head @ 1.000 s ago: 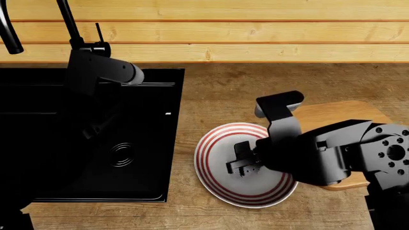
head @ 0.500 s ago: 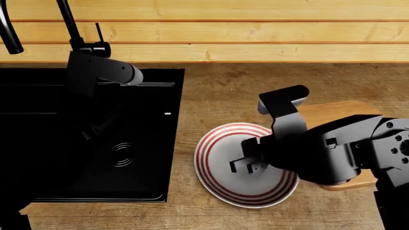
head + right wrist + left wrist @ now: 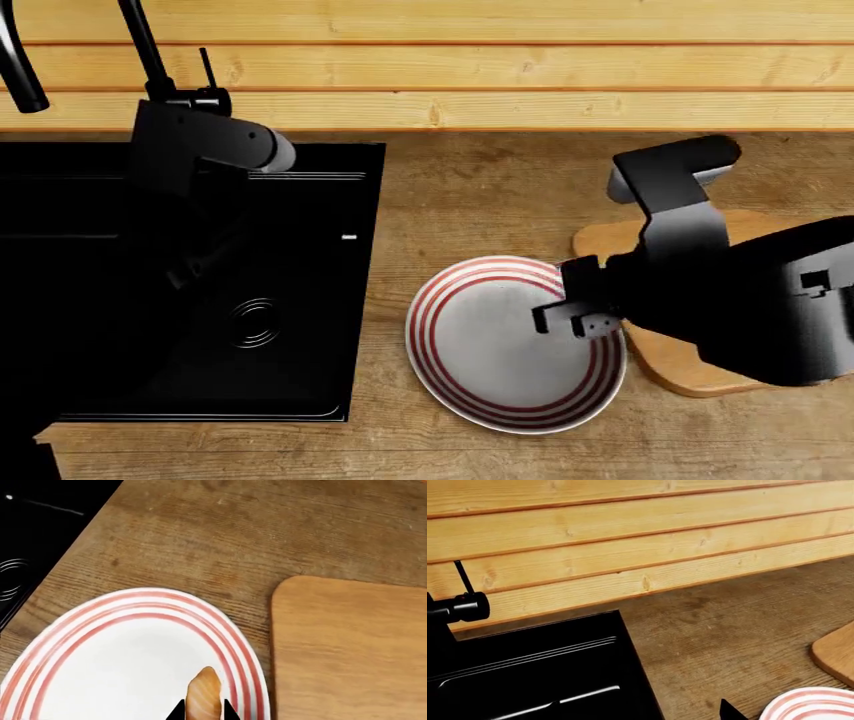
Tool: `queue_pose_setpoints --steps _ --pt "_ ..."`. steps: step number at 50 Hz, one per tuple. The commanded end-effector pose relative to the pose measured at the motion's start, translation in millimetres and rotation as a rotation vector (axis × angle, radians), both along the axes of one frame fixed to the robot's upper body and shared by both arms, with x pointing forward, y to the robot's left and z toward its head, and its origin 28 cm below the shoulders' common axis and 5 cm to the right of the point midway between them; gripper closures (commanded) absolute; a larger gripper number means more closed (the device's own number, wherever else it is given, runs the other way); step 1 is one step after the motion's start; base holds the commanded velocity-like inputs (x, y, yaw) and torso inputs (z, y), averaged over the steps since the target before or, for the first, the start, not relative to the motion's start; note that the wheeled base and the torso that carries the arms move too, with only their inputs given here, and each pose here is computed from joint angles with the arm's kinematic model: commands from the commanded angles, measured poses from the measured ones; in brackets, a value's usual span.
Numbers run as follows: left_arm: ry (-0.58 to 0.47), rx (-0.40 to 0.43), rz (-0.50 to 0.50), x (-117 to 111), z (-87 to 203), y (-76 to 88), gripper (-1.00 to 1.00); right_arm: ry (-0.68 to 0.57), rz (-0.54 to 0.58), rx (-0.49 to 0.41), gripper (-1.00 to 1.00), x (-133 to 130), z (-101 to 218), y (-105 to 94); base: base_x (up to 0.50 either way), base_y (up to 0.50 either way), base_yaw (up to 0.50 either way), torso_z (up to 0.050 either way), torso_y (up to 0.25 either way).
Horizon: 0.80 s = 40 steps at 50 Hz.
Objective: Pick the sushi from the plate and place it on the cutting board. Then pick the condiment bottle from the cabinet and place it next to the cutting board.
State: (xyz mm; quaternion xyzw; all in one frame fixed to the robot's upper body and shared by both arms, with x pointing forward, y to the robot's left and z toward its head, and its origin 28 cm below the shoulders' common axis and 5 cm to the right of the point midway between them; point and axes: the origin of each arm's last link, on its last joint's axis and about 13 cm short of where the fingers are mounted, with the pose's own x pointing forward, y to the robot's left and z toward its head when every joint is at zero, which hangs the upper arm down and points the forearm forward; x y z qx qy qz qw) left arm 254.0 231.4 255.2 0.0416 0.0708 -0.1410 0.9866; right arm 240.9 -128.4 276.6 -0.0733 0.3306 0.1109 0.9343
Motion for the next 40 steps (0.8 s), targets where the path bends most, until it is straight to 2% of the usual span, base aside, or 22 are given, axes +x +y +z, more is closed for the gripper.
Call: queue_pose_setpoints --steps 1,12,19,25,40 --pt "0.002 0.004 0.002 -1.0 -0.7 0.3 -1.0 -0.033 -0.117 -0.021 1.0 -5.2 5.1 -26.5 0.0 0.0 0.0 0.0 0.0" --pt "0.003 0.006 0.004 -1.8 -0.2 -0.1 -1.0 -0.052 -0.259 -0.056 1.0 -4.7 1.7 -55.2 0.0 0.0 0.0 0.0 0.0" --pt "0.004 0.007 0.003 -1.3 0.1 -1.1 -1.0 -0.059 -0.313 -0.106 1.0 1.1 -4.0 -64.0 0.0 0.0 0.0 0.0 0.0" --pt "0.006 0.007 0.003 -0.6 -0.5 -1.2 -1.0 -0.052 -0.336 -0.161 1.0 8.0 -10.5 -67.7 0.0 0.0 0.0 0.0 0.0" --pt "0.012 0.009 0.003 -0.9 -3.2 -1.0 -1.0 -0.01 -0.354 -0.212 1.0 23.7 -29.8 -68.5 0.0 0.0 0.0 0.0 0.0"
